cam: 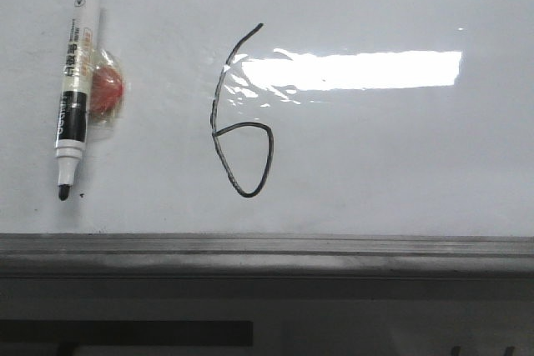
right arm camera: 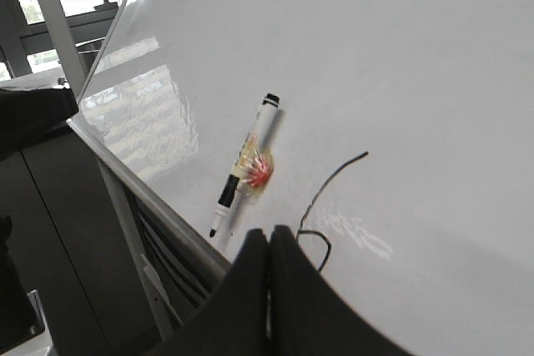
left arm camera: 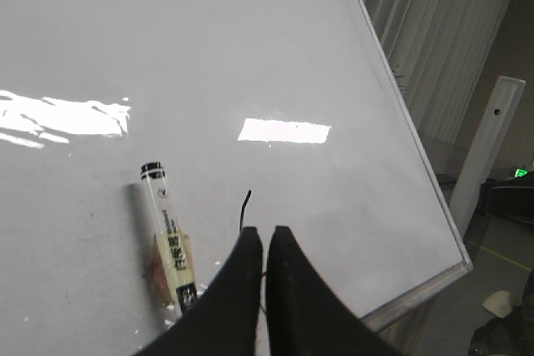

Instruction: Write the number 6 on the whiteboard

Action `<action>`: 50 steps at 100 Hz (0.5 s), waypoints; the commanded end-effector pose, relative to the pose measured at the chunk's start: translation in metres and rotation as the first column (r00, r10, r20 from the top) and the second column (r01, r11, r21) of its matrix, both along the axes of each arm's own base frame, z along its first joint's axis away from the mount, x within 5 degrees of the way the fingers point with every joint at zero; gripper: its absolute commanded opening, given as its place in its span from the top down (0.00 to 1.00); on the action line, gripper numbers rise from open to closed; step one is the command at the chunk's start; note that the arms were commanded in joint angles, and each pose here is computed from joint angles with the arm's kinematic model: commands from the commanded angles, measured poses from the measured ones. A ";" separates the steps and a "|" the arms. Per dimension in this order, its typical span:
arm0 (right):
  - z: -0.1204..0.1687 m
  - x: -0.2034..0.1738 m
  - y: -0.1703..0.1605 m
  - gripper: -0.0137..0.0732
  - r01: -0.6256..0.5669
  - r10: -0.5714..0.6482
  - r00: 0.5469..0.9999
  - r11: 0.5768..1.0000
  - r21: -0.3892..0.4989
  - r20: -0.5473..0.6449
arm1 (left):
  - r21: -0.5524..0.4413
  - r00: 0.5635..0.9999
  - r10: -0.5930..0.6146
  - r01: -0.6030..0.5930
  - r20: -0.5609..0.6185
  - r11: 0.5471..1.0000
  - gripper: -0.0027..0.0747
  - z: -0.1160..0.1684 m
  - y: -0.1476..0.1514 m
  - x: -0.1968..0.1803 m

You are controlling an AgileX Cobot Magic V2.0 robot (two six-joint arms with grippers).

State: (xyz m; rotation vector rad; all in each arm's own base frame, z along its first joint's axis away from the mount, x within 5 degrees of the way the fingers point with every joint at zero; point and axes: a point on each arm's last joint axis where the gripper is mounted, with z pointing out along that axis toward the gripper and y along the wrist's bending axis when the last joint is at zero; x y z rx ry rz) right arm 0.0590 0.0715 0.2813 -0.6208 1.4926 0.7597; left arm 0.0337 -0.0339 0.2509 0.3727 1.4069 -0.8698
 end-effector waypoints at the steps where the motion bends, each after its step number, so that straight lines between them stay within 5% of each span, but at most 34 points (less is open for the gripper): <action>1: 0.002 -0.004 -0.008 0.91 0.016 -0.023 0.996 0.996 0.083 0.090 | -0.051 0.998 0.009 -0.006 0.059 0.999 0.99 0.004 0.003 -0.002; 50: -0.015 -0.008 -0.012 0.91 0.014 -0.019 0.997 0.998 0.064 0.074 | -0.030 0.999 0.008 -0.007 0.039 1.000 0.99 -0.007 0.001 0.000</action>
